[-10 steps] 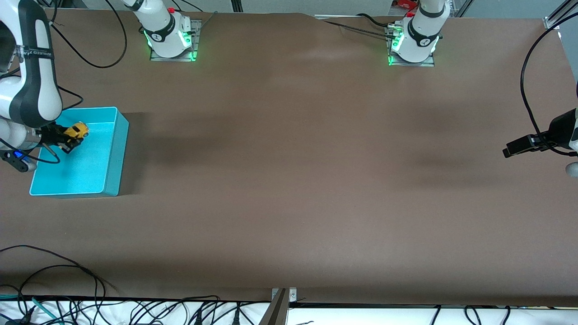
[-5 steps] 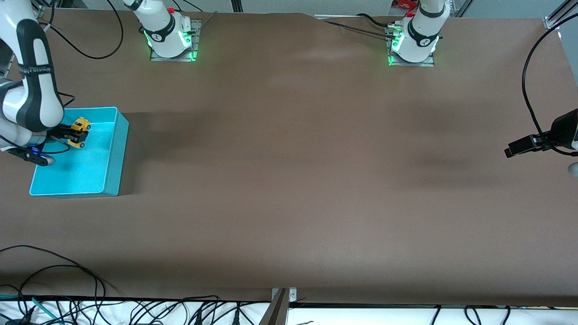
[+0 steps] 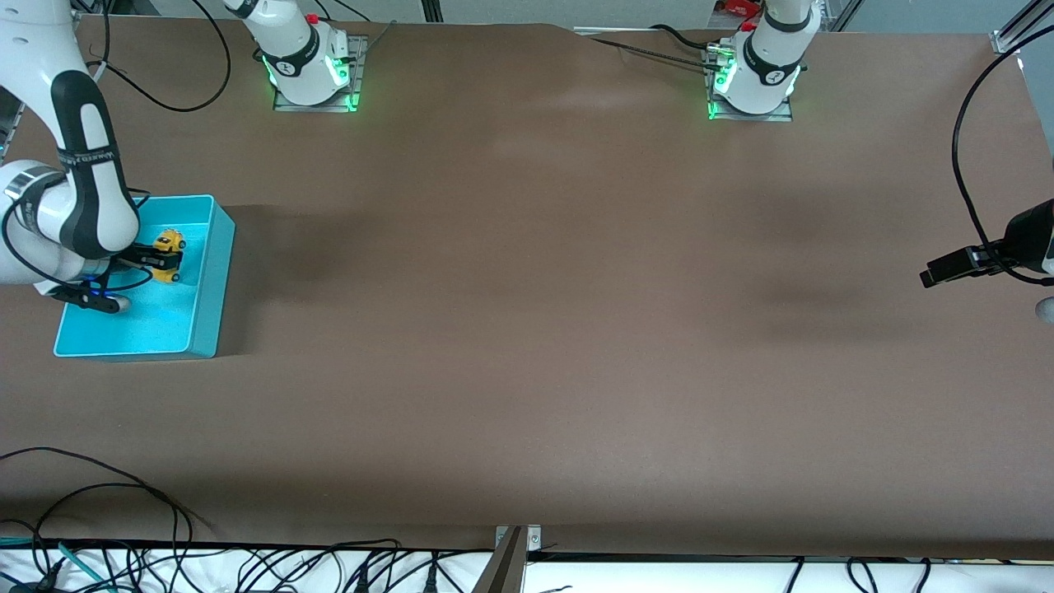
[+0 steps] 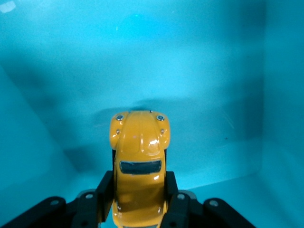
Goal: Wind up and store yellow beetle car
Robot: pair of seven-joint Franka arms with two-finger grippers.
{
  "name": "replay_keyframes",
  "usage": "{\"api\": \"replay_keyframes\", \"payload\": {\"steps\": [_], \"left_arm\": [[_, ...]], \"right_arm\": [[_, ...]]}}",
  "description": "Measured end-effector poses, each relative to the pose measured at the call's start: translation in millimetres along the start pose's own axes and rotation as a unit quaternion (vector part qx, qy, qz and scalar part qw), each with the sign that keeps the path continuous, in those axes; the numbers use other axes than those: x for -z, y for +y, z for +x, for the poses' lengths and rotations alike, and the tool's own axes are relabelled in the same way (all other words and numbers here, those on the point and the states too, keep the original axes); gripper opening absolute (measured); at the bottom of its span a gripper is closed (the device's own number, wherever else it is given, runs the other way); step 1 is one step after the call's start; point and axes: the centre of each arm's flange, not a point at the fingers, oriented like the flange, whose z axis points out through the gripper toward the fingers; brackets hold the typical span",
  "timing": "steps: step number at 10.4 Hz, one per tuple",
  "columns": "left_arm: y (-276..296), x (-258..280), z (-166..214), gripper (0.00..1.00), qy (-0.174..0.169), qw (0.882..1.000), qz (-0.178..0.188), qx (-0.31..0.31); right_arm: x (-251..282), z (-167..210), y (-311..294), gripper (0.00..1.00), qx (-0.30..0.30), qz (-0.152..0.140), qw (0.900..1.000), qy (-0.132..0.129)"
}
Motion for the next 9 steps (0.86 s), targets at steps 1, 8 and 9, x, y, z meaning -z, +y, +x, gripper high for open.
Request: {"api": "replay_keyframes", "payload": {"steps": [1, 8, 9], "left_arm": [[0, 0, 0, 1.00, 0.000, 1.000, 0.000, 0.000], [-7, -2, 2, 0.99, -0.005, 1.000, -0.022, 0.011], [-12, -2, 2, 0.99, -0.005, 1.000, -0.022, 0.014]], "right_arm": [[-4, 1, 0, 0.53, 0.003, -0.001, 1.000, -0.003], [102, 2, -11, 1.00, 0.024, 0.005, 0.999, -0.034], [133, -1, -13, 1.00, 0.026, 0.005, 0.999, -0.024]]}}
